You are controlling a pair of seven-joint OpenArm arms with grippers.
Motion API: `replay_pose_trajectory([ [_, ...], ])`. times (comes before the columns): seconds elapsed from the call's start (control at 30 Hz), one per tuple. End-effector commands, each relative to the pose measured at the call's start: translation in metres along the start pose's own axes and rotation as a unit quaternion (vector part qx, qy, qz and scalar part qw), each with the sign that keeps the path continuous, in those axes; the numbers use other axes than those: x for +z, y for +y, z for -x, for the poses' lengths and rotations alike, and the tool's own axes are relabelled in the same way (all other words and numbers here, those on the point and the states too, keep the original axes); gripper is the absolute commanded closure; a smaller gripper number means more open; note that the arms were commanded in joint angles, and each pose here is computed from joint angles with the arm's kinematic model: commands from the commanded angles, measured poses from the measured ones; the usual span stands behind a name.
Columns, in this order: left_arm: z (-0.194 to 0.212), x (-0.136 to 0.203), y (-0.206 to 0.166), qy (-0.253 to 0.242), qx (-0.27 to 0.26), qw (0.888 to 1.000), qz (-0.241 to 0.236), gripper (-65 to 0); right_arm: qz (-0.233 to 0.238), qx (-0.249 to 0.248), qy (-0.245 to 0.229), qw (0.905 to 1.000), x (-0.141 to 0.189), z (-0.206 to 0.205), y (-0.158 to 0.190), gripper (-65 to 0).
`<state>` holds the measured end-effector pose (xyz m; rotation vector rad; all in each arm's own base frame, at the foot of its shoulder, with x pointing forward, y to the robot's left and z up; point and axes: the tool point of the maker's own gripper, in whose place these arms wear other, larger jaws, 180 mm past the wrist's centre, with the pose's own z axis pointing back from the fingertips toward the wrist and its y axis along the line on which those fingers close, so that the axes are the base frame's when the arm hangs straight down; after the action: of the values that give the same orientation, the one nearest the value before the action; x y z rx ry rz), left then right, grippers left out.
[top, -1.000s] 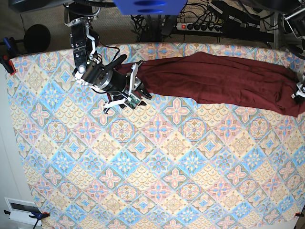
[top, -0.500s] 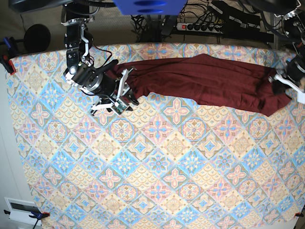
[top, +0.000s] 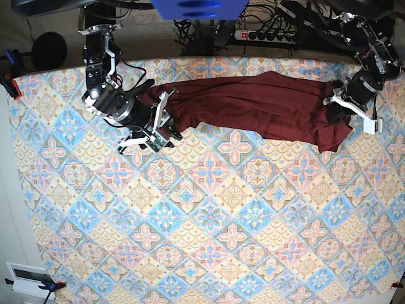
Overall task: Layout the t-shirt on the table in an organized manner, then fold the t-shirt properly
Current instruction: 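Lift the strip end with the left gripper and fold it toward the right gripper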
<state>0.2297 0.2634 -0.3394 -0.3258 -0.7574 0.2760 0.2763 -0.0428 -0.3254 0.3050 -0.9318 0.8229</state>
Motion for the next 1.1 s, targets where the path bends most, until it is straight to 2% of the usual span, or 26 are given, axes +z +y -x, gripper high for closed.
replay_pose_trajectory([
  [0.0,-0.013,-0.001,-0.008,-0.020,-0.009,1.000,0.015,-0.2,0.007,0.014,-0.021,0.9997,0.006,-0.012,-0.007,-13.8],
  [0.17,0.003,-0.017,-0.029,0.012,-0.022,0.999,0.045,-0.2,0.010,0.025,-0.009,0.9996,0.010,-0.006,-0.013,-13.8],
  [0.33,0.007,-0.023,-0.042,0.023,-0.029,0.997,0.064,-1.4,0.011,0.025,-0.010,0.9996,0.010,-0.006,-0.013,-13.8],
  [0.57,0.009,-0.023,-0.050,0.027,-0.033,0.996,0.078,-12.8,0.012,0.027,-0.012,0.9995,0.011,-0.008,-0.013,-13.8],
  [0.77,-0.004,0.005,-0.064,0.012,-0.023,0.987,0.157,-23.5,0.012,0.027,-0.012,0.9995,0.011,-0.008,-0.013,-13.8],
  [0.83,-0.015,0.018,-0.051,-0.007,-0.008,0.988,0.154,-25.4,0.012,0.027,-0.012,0.9995,0.011,-0.008,-0.013,-13.8],
  [0.97,-0.029,0.041,-0.009,-0.044,0.016,0.994,0.099,-26.3,0.012,0.027,-0.012,0.9995,0.011,-0.008,-0.013,-13.8],
  [1.07,-0.024,0.041,0.025,-0.031,0.022,0.998,0.042,-26.3,0.012,0.027,-0.012,0.9995,0.011,-0.008,-0.013,-13.8],
])
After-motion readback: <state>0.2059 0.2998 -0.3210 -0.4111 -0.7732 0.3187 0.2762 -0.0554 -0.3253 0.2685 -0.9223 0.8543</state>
